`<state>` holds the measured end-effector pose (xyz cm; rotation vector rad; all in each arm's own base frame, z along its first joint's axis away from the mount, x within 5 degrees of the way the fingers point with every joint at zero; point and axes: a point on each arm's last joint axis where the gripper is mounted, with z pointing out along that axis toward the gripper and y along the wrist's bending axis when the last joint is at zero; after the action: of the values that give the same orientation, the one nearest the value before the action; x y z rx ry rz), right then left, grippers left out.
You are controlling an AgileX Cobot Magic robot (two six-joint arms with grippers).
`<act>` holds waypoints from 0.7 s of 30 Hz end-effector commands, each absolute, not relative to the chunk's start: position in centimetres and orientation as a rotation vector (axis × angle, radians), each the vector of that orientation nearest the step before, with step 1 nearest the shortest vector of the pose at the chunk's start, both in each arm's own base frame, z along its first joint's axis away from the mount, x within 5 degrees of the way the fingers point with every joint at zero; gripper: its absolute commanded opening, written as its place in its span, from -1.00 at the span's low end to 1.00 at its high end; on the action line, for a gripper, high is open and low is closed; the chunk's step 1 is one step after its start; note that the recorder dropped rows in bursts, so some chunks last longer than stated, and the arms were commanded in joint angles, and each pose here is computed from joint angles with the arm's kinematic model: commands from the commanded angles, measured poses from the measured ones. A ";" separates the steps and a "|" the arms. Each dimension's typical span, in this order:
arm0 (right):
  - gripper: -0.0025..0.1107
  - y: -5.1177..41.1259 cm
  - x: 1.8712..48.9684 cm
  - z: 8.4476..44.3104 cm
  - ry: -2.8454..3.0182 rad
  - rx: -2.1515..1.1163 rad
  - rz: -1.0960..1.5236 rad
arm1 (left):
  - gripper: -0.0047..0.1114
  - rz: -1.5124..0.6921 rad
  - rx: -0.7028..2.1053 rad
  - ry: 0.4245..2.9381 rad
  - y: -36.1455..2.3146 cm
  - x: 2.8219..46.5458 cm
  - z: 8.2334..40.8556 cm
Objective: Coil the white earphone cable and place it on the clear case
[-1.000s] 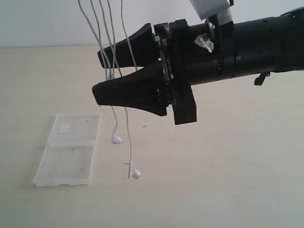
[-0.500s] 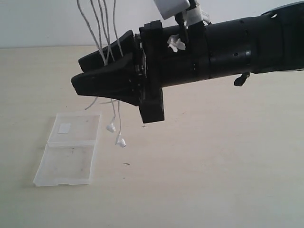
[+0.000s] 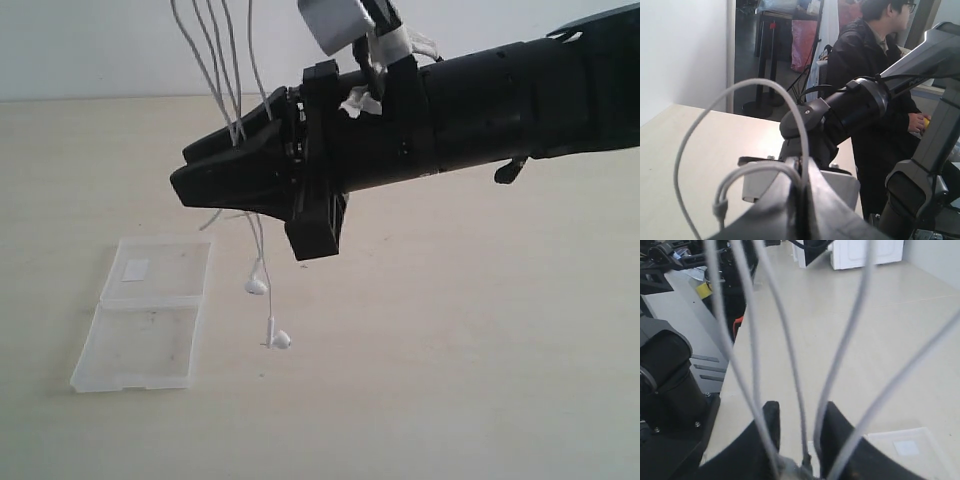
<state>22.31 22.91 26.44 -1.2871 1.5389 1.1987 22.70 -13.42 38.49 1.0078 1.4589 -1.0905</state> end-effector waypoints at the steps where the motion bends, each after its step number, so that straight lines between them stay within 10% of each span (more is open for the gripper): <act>1: -0.78 23.0 22.7 26.5 1.592 -1.242 1.174 | -0.92 -1.089 0.997 1.451 -13.4 22.8 38.7; 21: -0.96 21.5 22.0 28.1 1.797 -1.151 1.080 | -0.92 -0.849 0.840 1.582 -12.5 24.9 38.1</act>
<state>22.26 21.86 27.27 -1.1752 1.7763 1.1123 24.40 -12.77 38.06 0.8885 1.5475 -0.9015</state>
